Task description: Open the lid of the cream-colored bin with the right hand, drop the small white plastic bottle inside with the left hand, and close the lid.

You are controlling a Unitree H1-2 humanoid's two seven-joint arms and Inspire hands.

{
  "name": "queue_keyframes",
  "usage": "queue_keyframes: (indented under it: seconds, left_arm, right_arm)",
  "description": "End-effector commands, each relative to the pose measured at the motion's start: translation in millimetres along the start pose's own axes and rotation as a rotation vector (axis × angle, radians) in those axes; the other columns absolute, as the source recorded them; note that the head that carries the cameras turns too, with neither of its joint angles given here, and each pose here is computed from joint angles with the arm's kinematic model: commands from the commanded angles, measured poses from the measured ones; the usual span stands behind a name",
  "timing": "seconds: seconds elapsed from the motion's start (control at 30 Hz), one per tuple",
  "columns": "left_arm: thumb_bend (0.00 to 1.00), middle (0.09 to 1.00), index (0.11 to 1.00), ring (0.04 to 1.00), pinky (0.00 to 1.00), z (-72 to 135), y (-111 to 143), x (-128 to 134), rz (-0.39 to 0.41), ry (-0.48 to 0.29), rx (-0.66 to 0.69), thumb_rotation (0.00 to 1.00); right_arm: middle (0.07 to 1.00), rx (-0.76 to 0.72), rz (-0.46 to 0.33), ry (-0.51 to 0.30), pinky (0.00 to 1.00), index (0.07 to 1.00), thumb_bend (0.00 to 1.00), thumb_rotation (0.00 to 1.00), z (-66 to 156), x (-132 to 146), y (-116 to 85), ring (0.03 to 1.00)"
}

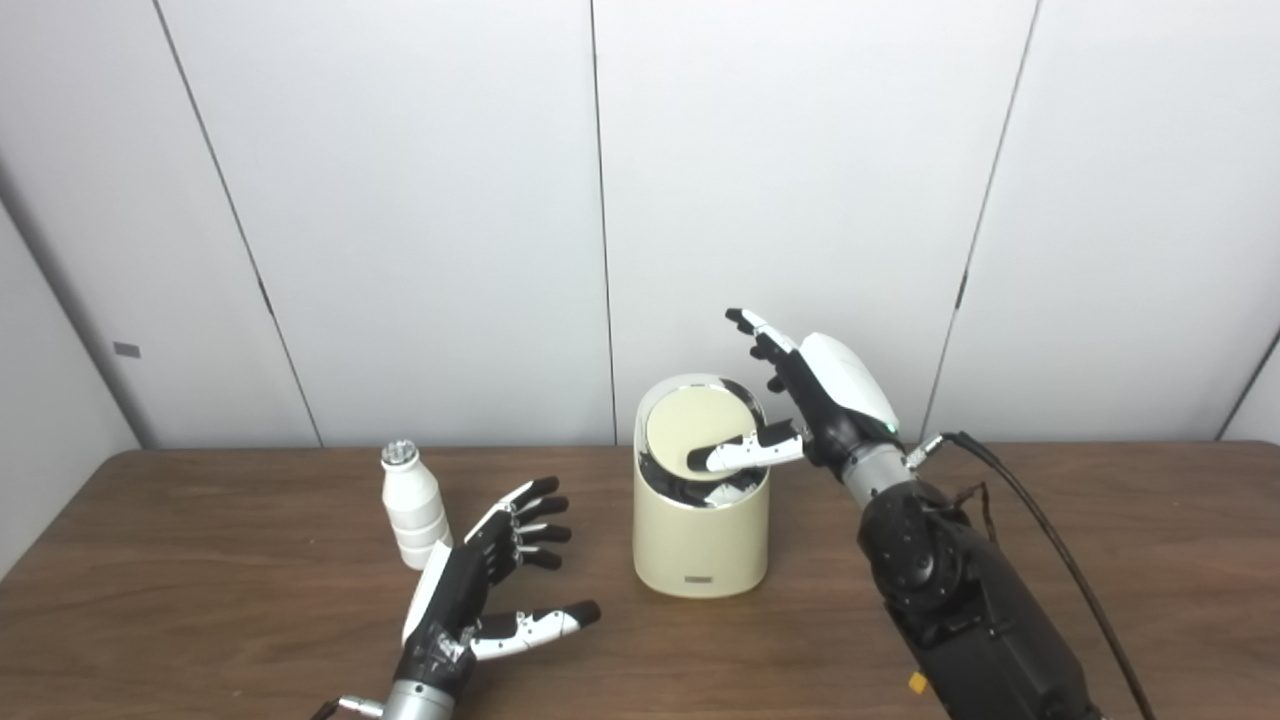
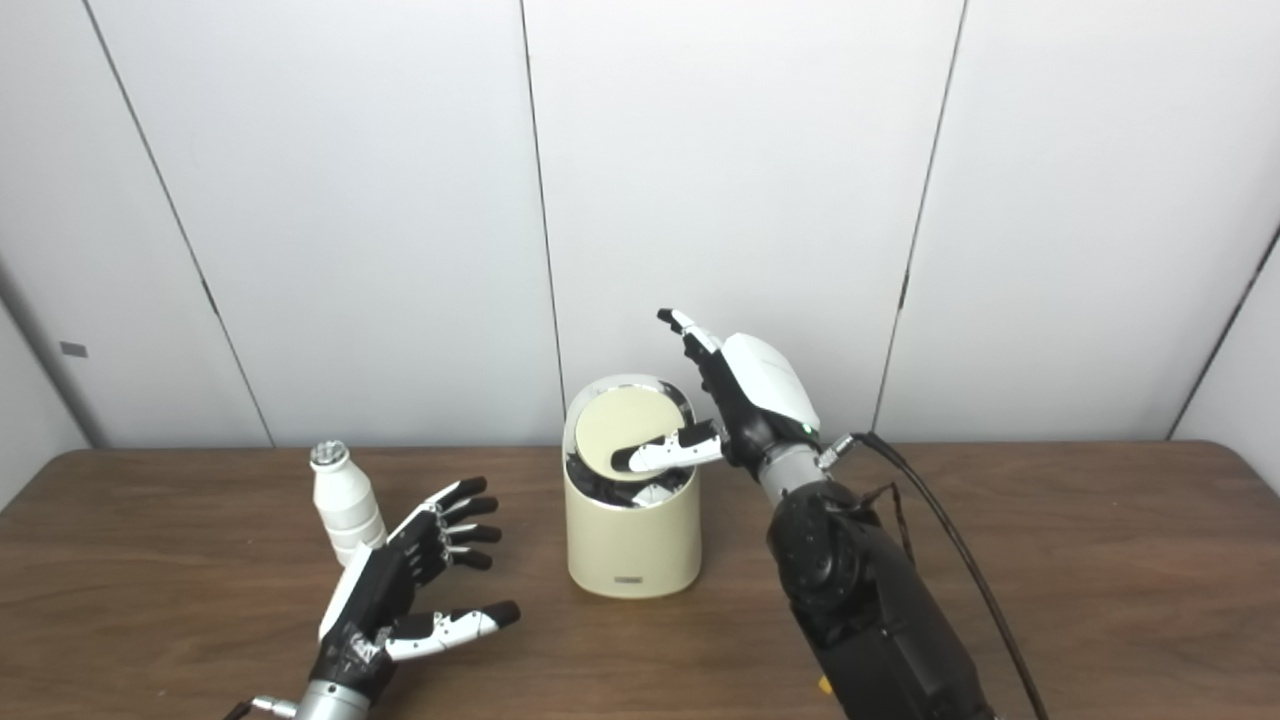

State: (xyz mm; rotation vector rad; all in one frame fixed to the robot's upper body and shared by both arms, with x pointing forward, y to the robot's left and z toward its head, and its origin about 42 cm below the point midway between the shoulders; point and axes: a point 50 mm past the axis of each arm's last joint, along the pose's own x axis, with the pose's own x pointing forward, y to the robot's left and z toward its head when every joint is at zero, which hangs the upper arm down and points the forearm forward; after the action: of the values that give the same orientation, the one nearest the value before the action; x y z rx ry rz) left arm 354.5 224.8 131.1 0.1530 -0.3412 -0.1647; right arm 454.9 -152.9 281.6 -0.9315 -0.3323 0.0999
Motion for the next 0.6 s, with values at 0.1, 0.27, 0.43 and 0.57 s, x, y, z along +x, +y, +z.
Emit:
queue_keyframes:
  seconds: [0.1, 0.27, 0.43, 0.57]
  left_arm:
    - [0.79, 0.818, 0.873, 0.725, 0.63, 15.1, 0.4, 9.9, -0.002, -0.076, -0.001, 0.05]
    - [0.79, 0.816, 0.872, 0.727, 0.63, 15.6, -0.5, 9.8, -0.001, -0.074, -0.005, 0.03]
    - [0.79, 0.824, 0.874, 0.728, 0.63, 16.4, -1.4, 9.6, -0.005, -0.072, 0.003, 0.04]
    - [0.79, 0.819, 0.873, 0.725, 0.63, 16.8, -2.1, 9.1, -0.004, -0.072, 0.005, 0.04]
  right_arm:
    - [0.914, -0.038, -0.056, -0.074, 0.68, 0.936, 0.94, 0.24, 15.9, 10.6, -20.3, 0.843]
    - [0.914, -0.062, -0.052, -0.075, 0.67, 0.933, 0.93, 0.22, 14.3, 10.3, -19.4, 0.833]
    - [0.911, -0.082, -0.05, -0.083, 0.66, 0.933, 0.93, 0.23, 16.7, 9.5, -18.8, 0.828]
    - [0.909, -0.089, -0.049, -0.084, 0.66, 0.929, 0.93, 0.23, 19.3, 9.9, -17.9, 0.825]
